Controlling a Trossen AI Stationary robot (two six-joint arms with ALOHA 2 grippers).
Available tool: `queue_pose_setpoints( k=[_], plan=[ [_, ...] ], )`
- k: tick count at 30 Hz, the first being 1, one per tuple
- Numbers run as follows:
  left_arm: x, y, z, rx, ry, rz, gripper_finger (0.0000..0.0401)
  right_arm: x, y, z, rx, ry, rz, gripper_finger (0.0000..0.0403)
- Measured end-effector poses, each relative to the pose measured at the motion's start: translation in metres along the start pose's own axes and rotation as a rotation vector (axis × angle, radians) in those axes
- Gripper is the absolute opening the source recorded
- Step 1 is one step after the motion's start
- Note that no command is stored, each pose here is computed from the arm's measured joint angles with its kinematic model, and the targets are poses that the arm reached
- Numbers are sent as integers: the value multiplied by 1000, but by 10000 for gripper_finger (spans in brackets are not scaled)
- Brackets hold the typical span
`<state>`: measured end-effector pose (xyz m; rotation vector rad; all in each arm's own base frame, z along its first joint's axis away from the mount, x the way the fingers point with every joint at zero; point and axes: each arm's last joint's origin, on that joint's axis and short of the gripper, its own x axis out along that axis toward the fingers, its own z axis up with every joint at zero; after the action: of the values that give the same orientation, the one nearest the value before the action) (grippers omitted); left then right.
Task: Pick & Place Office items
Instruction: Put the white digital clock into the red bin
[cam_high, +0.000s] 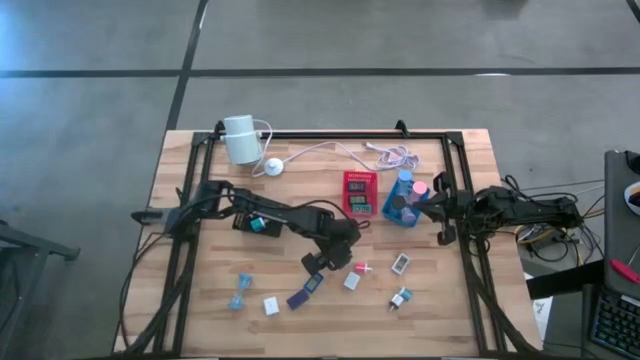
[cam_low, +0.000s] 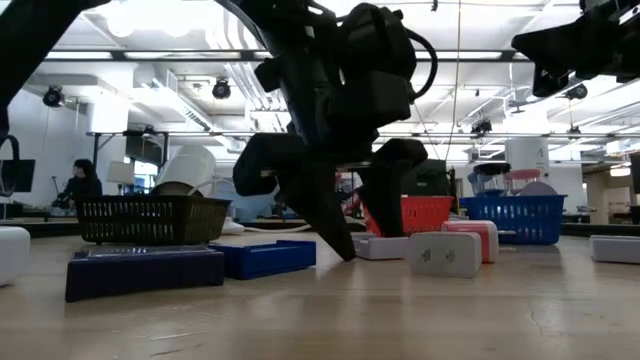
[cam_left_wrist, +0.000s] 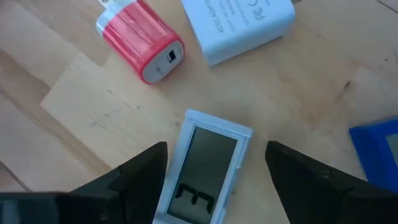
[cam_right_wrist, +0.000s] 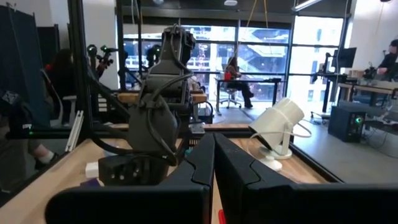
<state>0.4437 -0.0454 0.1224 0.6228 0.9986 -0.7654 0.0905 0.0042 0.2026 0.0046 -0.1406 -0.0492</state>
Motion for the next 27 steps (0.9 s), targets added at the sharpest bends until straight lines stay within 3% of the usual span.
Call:
queue_pose_setpoints(
  k=[4,9,16,21,27],
  plan=[
    [1,-1,-1,-6,8,-10,240,0,0,0,0,-2,-2,8],
    [-2,-2,-1,-7,9,-15,147,0,0,0,0,0,-2,8],
    [-22,-1,5,-37,-2,20,143,1,0,-1,-2,14,-1,8],
    [-64,-6,13,-43,-65,77,143,2,0,-2,-17,20,-1,8],
    [-126,-24,-7,-118,-210,233,143,2,0,-1,-16,13,-1,8]
  ],
)
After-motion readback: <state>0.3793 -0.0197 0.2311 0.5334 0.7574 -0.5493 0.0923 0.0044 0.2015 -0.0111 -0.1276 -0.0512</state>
